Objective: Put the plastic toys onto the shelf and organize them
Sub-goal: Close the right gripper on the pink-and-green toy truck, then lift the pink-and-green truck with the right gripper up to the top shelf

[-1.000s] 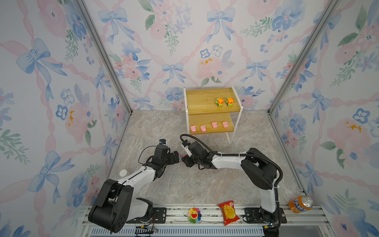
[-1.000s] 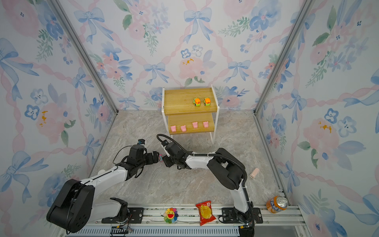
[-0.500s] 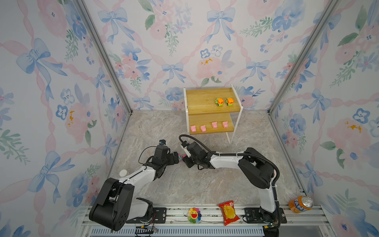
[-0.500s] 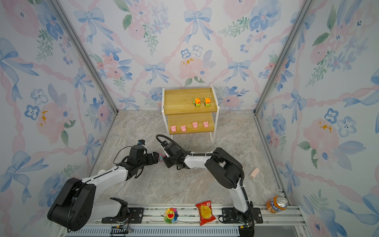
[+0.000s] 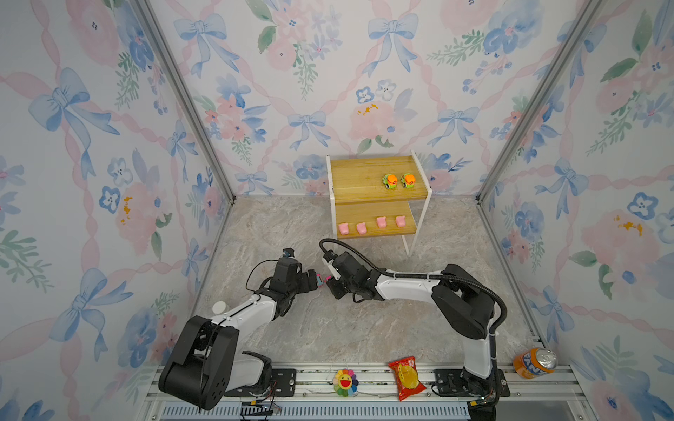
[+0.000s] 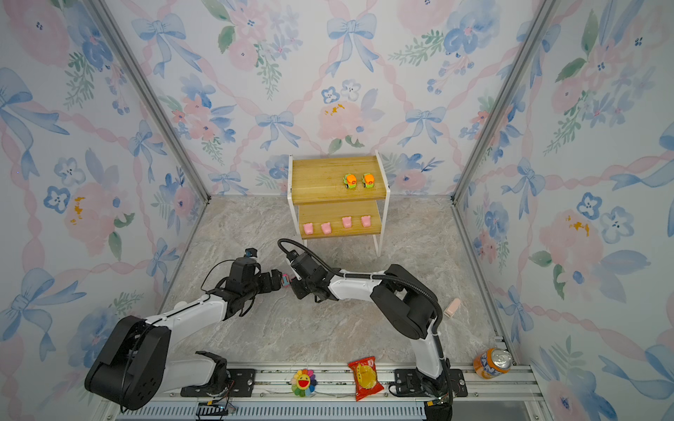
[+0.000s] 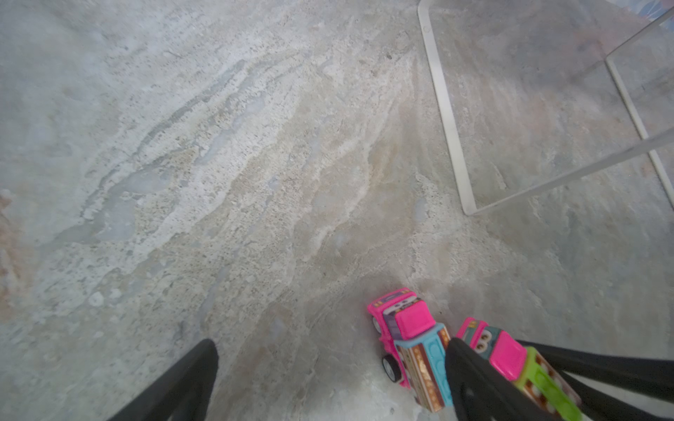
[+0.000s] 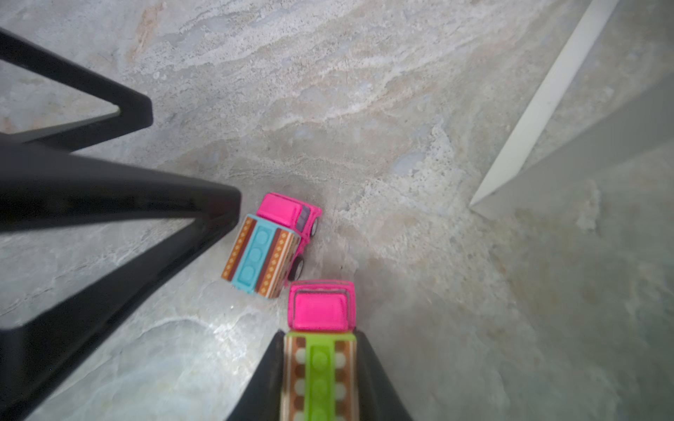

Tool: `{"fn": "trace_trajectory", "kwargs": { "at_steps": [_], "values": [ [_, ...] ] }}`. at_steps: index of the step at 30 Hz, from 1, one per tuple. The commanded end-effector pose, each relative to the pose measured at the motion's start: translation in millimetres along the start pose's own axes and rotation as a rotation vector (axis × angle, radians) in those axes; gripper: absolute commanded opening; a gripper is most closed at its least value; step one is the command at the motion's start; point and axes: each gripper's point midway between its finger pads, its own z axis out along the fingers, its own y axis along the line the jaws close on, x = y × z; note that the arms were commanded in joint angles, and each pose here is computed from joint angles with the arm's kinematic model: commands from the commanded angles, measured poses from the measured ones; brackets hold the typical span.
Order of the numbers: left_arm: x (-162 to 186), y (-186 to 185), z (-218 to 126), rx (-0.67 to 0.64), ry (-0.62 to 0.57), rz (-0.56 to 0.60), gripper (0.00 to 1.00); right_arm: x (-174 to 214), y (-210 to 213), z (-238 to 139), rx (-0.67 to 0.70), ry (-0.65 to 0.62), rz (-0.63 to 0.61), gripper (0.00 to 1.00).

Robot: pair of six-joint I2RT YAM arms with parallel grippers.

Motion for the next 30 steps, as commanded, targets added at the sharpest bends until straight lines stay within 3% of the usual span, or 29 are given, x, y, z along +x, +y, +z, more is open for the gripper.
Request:
{"fn": "trace_trajectory", "kwargs": {
  "at_steps": [1,7,14,21,30],
  "values": [
    [8,4,3,-0.005,0.025,0.002,0.98,-7,9,-28,0.003,-0.01,0.008,0.29],
    [9,4,5,-0.002,0.029,0.007,0.98,-25,18,-71,-0.008,-0.015,0.012,0.28],
    [8,2,8,0.004,0.032,0.02,0.98,-93,25,-158,0.025,-0.089,0.008,0.28],
    [3,-8,11,0.049,0.035,0.03,0.98,-160,16,-244,0.101,-0.26,0.024,0.27],
    [2,-22,12,0.115,0.052,0.035,0.98,-218,-45,-309,0.314,-0.504,0.142,0.27]
  ]
}}
